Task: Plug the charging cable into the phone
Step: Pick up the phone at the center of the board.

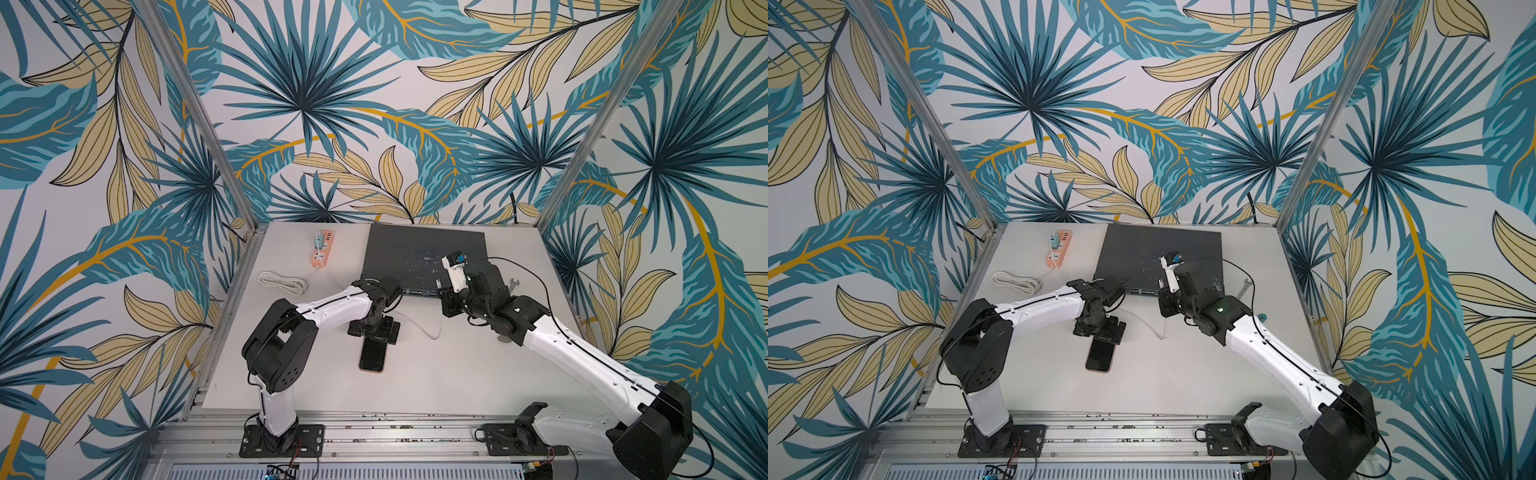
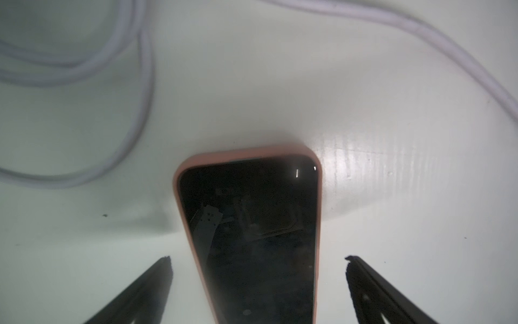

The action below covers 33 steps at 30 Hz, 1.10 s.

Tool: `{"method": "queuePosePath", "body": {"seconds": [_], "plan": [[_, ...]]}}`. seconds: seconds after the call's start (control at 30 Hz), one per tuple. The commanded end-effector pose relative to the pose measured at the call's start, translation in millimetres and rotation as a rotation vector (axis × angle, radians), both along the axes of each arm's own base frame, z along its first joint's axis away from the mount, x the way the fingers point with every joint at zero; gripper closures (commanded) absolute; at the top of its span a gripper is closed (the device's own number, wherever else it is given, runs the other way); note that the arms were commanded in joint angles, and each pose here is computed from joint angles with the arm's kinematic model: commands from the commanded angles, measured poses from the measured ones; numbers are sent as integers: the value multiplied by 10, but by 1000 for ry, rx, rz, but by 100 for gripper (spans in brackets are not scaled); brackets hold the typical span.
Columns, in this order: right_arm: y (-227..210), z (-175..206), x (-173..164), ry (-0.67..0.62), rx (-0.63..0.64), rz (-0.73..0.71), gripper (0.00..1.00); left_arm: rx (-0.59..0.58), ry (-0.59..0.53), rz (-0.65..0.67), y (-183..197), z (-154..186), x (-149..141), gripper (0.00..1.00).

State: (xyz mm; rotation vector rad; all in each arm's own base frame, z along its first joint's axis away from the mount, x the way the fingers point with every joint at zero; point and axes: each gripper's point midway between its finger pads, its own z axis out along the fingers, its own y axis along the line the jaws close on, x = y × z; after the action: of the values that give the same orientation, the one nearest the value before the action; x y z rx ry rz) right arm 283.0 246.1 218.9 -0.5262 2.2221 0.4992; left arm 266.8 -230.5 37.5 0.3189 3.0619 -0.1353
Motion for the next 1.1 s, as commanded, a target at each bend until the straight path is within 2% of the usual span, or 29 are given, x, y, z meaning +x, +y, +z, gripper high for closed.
{"method": "queuePosePath", "body": {"seconds": [0.0, 0.4, 0.7, 0.87, 1.07], "plan": [[-11, -123, -17, 22, -30, 26, 100, 8, -6, 8, -41, -81, 53, 0], [-38, -173, -4, 27, -32, 42, 100, 49, 10, 24, -43, -215, 116, 0], [-173, -193, -33, 20, -37, 24, 100, 61, 30, 64, 41, -310, 5, 17], [-212, -190, -48, 18, -37, 25, 100, 65, 37, 75, 59, -354, -35, 37], [-232, -145, -38, 2, -45, 31, 100, 74, 49, 93, 73, -420, -53, 94]]}}
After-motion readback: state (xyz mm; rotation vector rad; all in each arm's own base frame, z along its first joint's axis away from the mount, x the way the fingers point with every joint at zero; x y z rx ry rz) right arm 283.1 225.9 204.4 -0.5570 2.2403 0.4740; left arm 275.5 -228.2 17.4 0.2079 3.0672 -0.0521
